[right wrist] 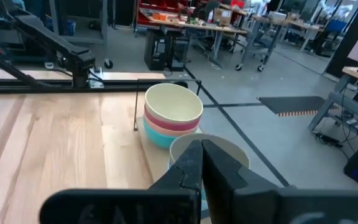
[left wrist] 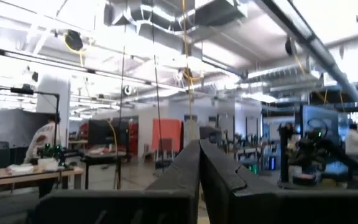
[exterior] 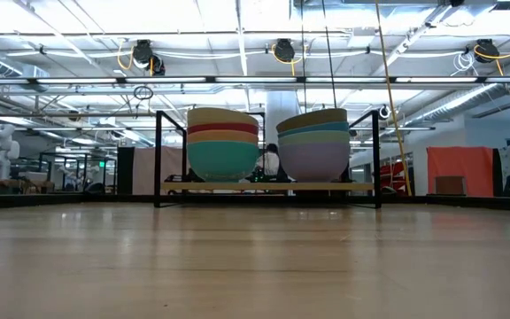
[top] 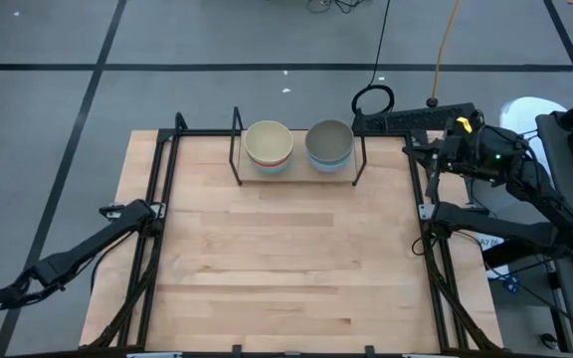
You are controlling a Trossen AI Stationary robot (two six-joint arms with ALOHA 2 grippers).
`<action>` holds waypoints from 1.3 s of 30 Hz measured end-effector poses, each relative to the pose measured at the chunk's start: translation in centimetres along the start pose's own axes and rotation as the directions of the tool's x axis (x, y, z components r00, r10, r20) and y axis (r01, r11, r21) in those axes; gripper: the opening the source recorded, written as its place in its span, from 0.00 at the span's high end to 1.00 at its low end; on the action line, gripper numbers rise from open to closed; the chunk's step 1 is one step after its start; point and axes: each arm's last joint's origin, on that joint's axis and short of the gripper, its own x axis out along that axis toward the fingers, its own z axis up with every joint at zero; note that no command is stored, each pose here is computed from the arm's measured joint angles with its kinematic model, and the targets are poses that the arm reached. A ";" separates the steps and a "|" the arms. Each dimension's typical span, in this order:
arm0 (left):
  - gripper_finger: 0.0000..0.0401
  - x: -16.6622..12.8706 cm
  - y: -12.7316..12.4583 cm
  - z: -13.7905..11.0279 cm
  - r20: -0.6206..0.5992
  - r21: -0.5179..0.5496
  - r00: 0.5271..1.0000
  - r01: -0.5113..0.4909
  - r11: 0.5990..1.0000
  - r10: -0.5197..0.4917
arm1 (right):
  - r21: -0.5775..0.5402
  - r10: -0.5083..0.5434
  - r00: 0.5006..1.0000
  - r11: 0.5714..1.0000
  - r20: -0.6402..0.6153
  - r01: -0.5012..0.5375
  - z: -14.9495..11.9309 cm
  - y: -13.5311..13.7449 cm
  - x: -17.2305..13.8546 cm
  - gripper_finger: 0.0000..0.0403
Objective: Place and stack bowls onto a shelf
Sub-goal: Return to Home Position
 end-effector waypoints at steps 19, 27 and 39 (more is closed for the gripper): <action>0.92 -6.3 -2.4 -3.3 0.162 -0.015 0.986 -0.047 0.999 0.049 | 0.105 -0.011 0.999 0.994 0.052 0.005 -2.6 1.0 -5.5 1.00; 0.92 -7.3 -3.4 -4.1 0.192 -0.012 0.979 -0.064 0.998 0.066 | 0.129 -0.021 0.994 0.992 0.106 0.008 -5.7 1.6 -5.4 1.00; 0.92 -7.3 -3.8 -4.2 0.195 0.007 0.978 -0.076 0.997 0.073 | 0.121 -0.036 0.983 0.993 0.179 0.014 -9.0 2.1 -2.4 1.00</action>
